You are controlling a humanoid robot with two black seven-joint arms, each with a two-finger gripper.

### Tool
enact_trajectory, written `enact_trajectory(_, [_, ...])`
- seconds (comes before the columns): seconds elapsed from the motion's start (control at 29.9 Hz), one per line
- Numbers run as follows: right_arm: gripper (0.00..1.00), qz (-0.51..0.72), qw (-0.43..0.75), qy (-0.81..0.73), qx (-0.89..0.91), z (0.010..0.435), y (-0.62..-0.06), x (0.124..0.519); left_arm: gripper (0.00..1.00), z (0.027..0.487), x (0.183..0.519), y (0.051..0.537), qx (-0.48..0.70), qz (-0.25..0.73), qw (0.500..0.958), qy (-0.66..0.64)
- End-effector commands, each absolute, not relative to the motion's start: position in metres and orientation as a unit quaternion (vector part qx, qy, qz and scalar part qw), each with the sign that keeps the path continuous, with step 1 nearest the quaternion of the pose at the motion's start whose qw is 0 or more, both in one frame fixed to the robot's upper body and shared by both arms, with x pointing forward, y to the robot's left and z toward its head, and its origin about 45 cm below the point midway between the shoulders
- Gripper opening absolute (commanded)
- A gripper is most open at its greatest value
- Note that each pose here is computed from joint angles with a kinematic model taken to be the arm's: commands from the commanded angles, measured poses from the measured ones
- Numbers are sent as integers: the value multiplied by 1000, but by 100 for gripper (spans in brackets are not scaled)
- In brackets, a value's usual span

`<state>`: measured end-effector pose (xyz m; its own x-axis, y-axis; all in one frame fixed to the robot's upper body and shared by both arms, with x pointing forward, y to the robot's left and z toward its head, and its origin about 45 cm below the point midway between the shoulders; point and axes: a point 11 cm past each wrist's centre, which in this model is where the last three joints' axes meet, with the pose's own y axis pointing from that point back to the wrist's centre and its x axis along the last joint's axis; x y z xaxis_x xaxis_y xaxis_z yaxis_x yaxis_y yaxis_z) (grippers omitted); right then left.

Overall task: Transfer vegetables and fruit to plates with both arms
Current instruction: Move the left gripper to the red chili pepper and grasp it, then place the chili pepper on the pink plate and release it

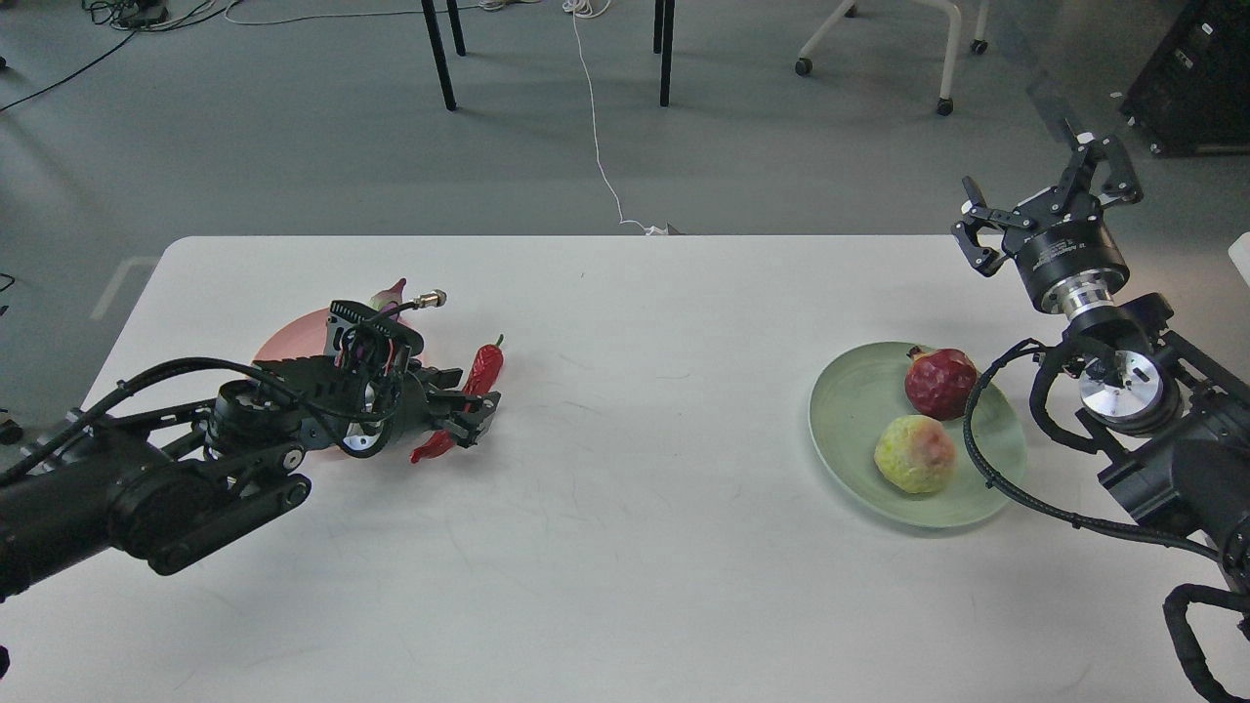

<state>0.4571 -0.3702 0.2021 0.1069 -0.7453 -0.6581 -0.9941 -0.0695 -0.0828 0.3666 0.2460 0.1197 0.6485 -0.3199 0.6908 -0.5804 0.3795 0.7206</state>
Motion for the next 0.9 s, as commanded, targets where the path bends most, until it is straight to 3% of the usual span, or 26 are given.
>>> enact_trajectory(0.0, [99,233,269,626,-694,201,-369,457,51,113,365,251,557,92,723,-399])
enact_trajectory(0.1, [99,233,269,626,-694,201,-368,457,42,110,362,249,555,90,725,-397])
enact_trajectory(0.33, [99,231,268,629,-693,201,-372,456,8,111,361,251,553,90,727,-396])
enact_trajectory(0.63, [99,232,268,627,-694,202,-370,457,7,168,377,244,491,162,761,-391])
enact_trajectory(0.87, [99,230,269,628,-693,203,-372,457,8,194,384,340,559,201,708,-381])
